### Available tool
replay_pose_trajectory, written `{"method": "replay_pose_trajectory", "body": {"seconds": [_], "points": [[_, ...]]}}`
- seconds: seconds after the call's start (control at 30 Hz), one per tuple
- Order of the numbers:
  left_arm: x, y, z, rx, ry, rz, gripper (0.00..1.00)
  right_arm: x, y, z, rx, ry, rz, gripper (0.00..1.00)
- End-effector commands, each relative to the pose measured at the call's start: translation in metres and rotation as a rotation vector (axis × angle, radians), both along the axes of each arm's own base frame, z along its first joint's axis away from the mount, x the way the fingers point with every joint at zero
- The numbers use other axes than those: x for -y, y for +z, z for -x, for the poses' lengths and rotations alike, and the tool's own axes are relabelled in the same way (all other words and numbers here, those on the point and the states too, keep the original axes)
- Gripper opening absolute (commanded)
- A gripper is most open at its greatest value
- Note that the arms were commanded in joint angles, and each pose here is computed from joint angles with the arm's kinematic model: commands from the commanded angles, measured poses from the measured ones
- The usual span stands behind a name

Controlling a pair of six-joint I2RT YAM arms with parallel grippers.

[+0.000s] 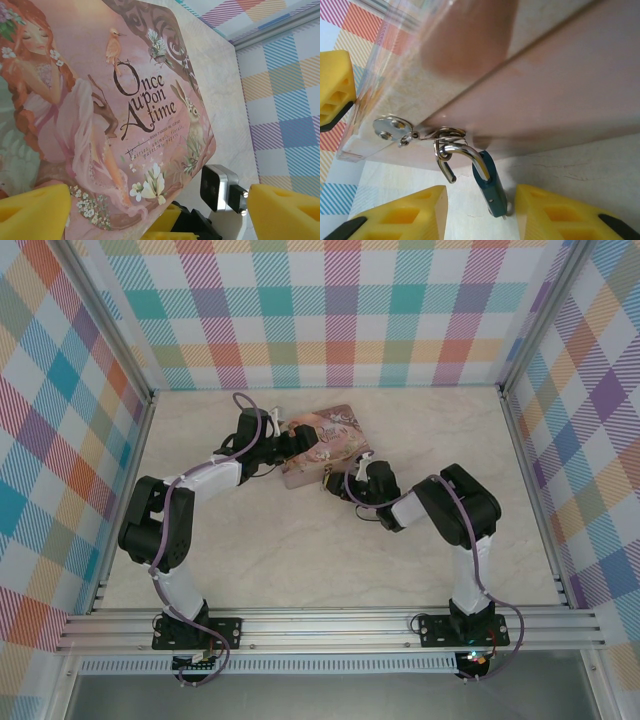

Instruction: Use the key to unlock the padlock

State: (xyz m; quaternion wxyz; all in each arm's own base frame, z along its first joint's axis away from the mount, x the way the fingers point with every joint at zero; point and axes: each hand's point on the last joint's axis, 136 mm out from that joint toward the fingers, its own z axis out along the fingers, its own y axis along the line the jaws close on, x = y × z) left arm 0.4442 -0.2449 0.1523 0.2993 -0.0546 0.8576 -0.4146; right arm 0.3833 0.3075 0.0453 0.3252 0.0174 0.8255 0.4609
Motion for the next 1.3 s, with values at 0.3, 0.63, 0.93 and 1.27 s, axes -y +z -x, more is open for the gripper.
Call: {"method": "replay_pose_trajectory", "body": {"seconds": [0.3, 0.63, 0.93, 1.27], "points": [[0.005, -0.008, 0.015, -0.072, -0.020, 0.000, 0.91, 0.000, -0.050, 0.014, -0.146, 0.000, 0.099, 0.35], [0.005, -0.012, 0.016, -0.079, -0.020, -0.004, 0.91, 0.003, -0.051, 0.012, -0.144, -0.022, 0.110, 0.20], [0.002, -0.021, 0.025, -0.098, -0.025, -0.015, 0.91, 0.009, -0.033, 0.003, -0.122, -0.086, 0.083, 0.14], [0.003, -0.029, 0.037, -0.115, -0.030, -0.016, 0.91, 0.023, -0.009, -0.011, -0.151, -0.209, 0.008, 0.12]]}}
